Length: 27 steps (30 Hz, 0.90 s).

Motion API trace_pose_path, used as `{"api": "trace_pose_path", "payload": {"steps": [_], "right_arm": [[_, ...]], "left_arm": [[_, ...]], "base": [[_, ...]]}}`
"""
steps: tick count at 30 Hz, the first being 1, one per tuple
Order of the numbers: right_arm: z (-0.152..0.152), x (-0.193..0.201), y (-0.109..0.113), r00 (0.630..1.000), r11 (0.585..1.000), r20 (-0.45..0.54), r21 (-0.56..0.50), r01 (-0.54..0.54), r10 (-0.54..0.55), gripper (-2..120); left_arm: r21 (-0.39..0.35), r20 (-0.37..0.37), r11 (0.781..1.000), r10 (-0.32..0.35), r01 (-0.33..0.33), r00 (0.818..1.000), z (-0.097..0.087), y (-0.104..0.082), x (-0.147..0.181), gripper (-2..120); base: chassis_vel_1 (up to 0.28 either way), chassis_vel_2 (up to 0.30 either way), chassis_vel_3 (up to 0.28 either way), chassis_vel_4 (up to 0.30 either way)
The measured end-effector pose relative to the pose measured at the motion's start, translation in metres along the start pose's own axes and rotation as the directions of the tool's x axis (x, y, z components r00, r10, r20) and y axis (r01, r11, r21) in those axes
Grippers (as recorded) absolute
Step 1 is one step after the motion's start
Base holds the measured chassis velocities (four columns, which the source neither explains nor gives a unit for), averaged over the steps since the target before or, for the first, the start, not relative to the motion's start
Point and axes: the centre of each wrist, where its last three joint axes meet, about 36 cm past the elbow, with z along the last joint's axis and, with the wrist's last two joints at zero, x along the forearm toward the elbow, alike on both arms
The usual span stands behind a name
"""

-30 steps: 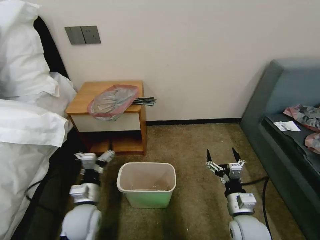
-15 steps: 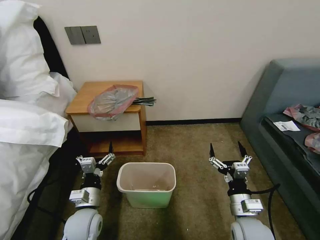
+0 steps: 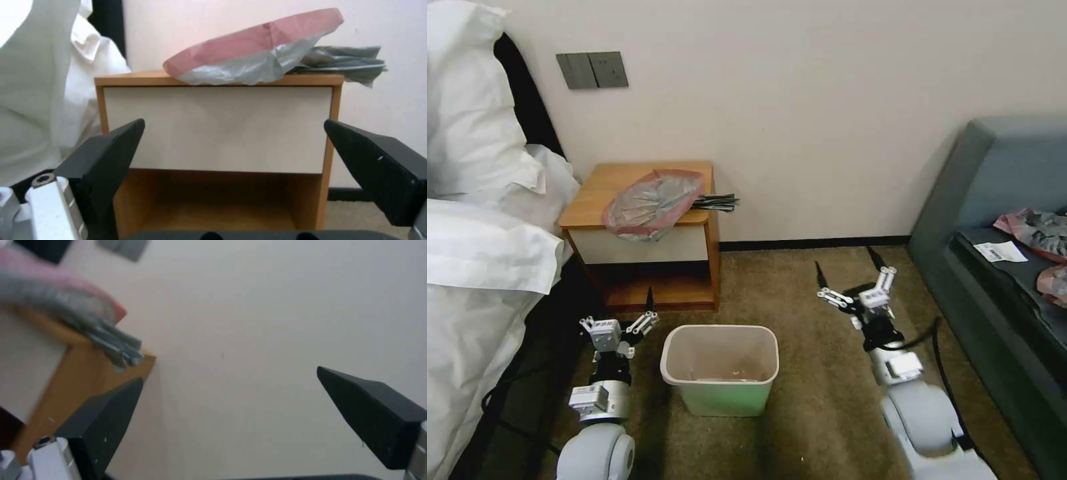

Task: Pick up the garbage bag from the table and place it over the trash can.

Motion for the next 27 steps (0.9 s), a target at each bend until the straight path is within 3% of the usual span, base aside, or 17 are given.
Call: {"api": "trace_pose_path", "payload": {"steps": [1,2,3,13,17,27], "right_arm": [[0.000,0.000,0.000,1.000,1.000,0.000,0.000,0.000,0.000,100],[0.009,-0.021,-0.005,0.998,0.993,0.026,0.106,0.049,-0.052,100],[0.011,-0.031,-0.005,0.997,0.989,0.033,0.130,0.072,-0.076,100],[0.026,-0.106,0.012,0.965,0.940,0.052,0.245,0.238,-0.258,100],[0.025,-0.169,0.013,0.935,0.884,0.071,0.358,0.300,-0.347,100],[0.035,-0.239,0.022,0.905,0.809,0.030,0.461,0.364,-0.424,100]], "left_arm": [[0.000,0.000,1.000,0.000,0.000,1.000,0.000,0.000,0.000,100],[-0.007,-0.002,1.000,-0.004,0.004,1.000,0.000,0.000,0.002,100],[-0.009,-0.003,1.000,-0.004,0.004,1.000,-0.001,0.000,0.003,100],[-0.022,-0.010,1.000,-0.008,0.008,1.000,0.001,-0.002,0.004,100],[-0.028,-0.027,1.000,-0.010,0.010,1.000,0.008,-0.002,0.004,100],[-0.036,-0.045,0.999,-0.016,0.014,0.999,0.018,-0.001,0.005,100]], "base": [[0.000,0.000,0.000,0.000],[0.000,0.000,0.000,0.000],[0.000,0.000,0.000,0.000],[0.000,0.000,0.000,0.000],[0.000,0.000,0.000,0.000],[0.000,0.000,0.000,0.000]]}}
